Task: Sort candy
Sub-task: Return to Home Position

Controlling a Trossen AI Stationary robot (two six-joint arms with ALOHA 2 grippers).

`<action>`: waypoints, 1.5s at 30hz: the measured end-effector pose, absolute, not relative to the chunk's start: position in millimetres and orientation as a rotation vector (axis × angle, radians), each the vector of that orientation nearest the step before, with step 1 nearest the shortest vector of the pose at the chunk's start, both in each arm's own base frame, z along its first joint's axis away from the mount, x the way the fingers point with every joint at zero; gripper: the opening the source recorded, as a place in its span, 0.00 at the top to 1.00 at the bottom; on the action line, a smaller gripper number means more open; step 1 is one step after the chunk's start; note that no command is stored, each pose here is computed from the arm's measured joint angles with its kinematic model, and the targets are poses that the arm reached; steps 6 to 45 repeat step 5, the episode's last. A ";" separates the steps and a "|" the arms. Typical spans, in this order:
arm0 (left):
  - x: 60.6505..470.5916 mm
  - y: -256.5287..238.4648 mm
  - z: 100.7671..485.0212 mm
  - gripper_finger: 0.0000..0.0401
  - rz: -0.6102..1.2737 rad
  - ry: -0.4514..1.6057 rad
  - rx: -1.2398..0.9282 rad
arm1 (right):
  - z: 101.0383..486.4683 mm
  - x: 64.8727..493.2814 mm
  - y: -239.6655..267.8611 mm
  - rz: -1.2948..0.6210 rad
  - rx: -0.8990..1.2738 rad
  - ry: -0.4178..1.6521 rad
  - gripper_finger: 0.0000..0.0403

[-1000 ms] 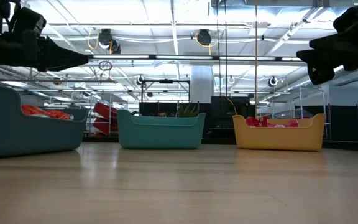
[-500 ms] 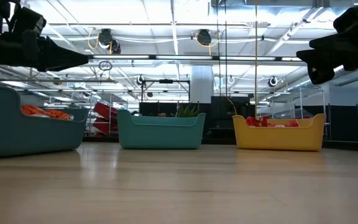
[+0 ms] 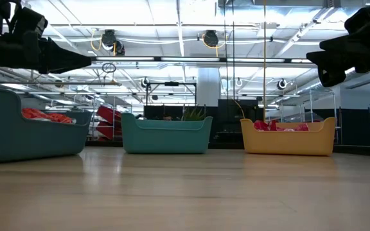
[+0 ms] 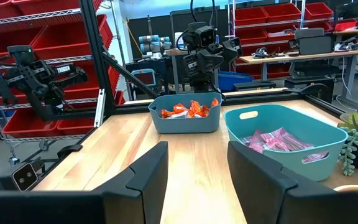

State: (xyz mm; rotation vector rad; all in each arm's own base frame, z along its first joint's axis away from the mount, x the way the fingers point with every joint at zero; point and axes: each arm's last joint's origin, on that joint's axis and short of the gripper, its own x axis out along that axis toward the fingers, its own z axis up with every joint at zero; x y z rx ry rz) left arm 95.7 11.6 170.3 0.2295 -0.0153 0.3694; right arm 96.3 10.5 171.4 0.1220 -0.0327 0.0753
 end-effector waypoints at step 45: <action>95.7 11.7 170.3 0.46 0.369 -0.015 0.230 | 171.4 96.3 10.5 0.075 0.122 -0.033 0.61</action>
